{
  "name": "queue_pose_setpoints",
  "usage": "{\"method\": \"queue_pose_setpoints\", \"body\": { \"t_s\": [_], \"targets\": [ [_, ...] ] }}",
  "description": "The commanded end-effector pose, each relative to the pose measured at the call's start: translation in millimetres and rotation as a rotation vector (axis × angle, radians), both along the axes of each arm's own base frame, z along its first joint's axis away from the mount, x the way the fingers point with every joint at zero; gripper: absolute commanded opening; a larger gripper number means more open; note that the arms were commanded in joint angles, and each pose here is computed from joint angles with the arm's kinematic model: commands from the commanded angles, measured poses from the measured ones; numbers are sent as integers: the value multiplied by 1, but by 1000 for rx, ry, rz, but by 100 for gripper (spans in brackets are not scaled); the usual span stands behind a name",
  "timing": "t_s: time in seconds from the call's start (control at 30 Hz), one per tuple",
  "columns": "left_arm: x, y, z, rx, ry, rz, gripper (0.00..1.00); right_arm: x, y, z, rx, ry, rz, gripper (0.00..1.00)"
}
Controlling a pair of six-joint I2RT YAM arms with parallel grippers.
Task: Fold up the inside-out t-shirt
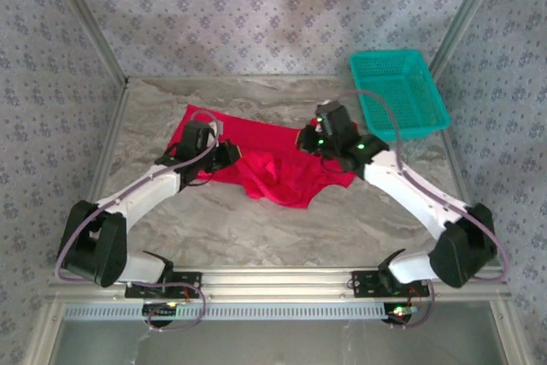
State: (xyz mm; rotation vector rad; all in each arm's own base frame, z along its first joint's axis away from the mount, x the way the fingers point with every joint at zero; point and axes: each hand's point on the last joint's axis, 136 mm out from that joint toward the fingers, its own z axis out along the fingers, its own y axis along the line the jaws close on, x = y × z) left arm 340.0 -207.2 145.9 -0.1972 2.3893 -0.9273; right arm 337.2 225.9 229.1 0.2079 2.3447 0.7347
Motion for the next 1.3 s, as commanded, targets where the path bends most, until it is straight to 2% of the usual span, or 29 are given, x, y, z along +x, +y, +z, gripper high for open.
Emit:
{"method": "queue_pose_setpoints", "body": {
  "t_s": [0.0, 0.07, 0.13, 0.17, 0.27, 0.37, 0.4, 0.57, 0.77, 0.83, 0.87, 0.9, 0.93, 0.97, 1.0, 1.03, 1.13, 1.17, 1.27],
  "targets": [
    [13, -16, 20, -42, -37, -29, 0, -4, -34, -31, -96, 79, -47, 0],
    [17, -20, 23, -43, -38, -39, 0, 7, -39, -28, -73, 65, -54, 0],
    [20, -22, 24, -44, -38, -41, 0, 11, -25, -31, -59, 75, -6, 0],
    [22, -22, 23, -41, -37, -40, 0, 12, -15, -35, -65, 90, 23, 10],
    [27, -18, 17, -10, -21, -16, 0, 5, 14, -64, -105, 156, 108, 30],
    [33, -8, 12, 21, 5, 7, 6, -9, 46, -97, -127, 221, 191, 49],
    [34, -4, 13, 33, 7, 15, 6, -4, 59, -92, -127, 204, 208, 52],
    [30, 13, 17, 77, -5, 28, 8, -3, 99, -125, -153, 255, 274, 58],
    [21, 9, 9, 41, 7, 8, 4, 9, 107, -131, -147, 261, 229, 60],
    [18, 10, 7, 38, 11, 7, 4, 16, 105, -135, -155, 264, 210, 58],
    [17, 11, 7, 41, 11, 10, 4, 20, 105, -138, -155, 268, 205, 50],
    [16, 13, 7, 45, 12, 15, 4, 22, 105, -139, -155, 270, 204, 38],
    [16, 16, 7, 54, 12, 22, 4, 25, 103, -139, -160, 272, 203, 16],
    [16, 21, 7, 68, 20, 31, 5, 27, 101, -136, -168, 272, 206, 0],
    [15, 27, 6, 86, 28, 40, 6, 27, 97, -129, -175, 267, 211, 0],
    [15, 34, 6, 113, 34, 53, 13, 27, 93, -118, -187, 252, 221, 0],
    [10, 56, 4, 219, 51, 79, 45, 26, 63, -75, -235, 172, 204, 0],
    [8, 61, 1, 260, 62, 76, 52, 24, 51, -60, -244, 141, 201, 0],
    [-2, 73, -20, 358, 136, 61, 57, 18, 19, -34, -203, 103, 172, 0]
  ]
}}
